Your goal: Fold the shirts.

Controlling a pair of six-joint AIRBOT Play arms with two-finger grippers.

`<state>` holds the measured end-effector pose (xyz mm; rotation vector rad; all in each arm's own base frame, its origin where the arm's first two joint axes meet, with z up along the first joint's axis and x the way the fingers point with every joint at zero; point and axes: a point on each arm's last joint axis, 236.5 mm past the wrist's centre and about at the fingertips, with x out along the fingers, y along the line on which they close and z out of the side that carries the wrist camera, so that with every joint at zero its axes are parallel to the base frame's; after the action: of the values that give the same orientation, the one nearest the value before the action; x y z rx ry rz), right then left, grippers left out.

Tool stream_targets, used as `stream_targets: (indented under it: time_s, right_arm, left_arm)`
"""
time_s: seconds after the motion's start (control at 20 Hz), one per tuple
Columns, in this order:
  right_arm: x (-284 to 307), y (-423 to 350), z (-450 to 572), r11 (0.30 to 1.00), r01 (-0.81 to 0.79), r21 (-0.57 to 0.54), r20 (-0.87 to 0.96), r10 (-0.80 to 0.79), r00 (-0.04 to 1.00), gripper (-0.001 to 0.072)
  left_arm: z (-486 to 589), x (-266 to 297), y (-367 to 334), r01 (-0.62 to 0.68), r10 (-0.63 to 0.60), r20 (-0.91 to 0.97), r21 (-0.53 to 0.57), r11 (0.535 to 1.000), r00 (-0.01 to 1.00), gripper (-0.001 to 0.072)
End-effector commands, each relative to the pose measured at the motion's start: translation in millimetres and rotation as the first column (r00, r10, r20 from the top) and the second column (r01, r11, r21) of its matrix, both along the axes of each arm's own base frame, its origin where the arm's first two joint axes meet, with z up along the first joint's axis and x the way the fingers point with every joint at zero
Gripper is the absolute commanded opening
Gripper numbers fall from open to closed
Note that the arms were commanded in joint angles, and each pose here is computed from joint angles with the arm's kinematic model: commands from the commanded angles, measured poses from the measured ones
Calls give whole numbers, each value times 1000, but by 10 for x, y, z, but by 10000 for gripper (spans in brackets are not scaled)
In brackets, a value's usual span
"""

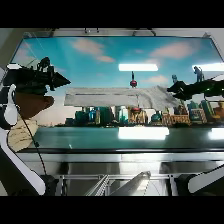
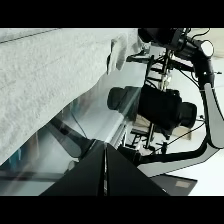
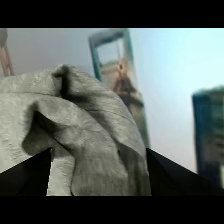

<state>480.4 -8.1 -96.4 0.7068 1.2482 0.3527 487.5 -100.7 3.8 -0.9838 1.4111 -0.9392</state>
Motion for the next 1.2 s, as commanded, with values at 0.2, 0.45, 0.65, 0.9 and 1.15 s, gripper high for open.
stream_targets:
  time_s: [0.2,0.45,0.65,0.9,1.15]
  right_arm:
    - [38,711,48,982,-126,139,41,122,992,14]
    - [124,722,617,961,-203,187,134,180,975,16]
    - [80,690,1303,932,-268,244,237,210,948,16]
    - [-126,721,1683,889,-358,286,279,281,919,16]
    - [-243,788,1780,859,-382,342,260,303,917,16]
  left_arm:
    - [-454,-90,-941,129,-140,38,216,968,989,0]
    - [-914,-48,-1746,101,-180,136,453,886,974,0]
    - [-1083,-82,-2187,65,-215,211,553,831,954,0]
    - [-1116,-49,-2590,7,-195,287,545,838,938,1]
    - [-938,-122,-2978,51,-236,314,500,865,920,20]
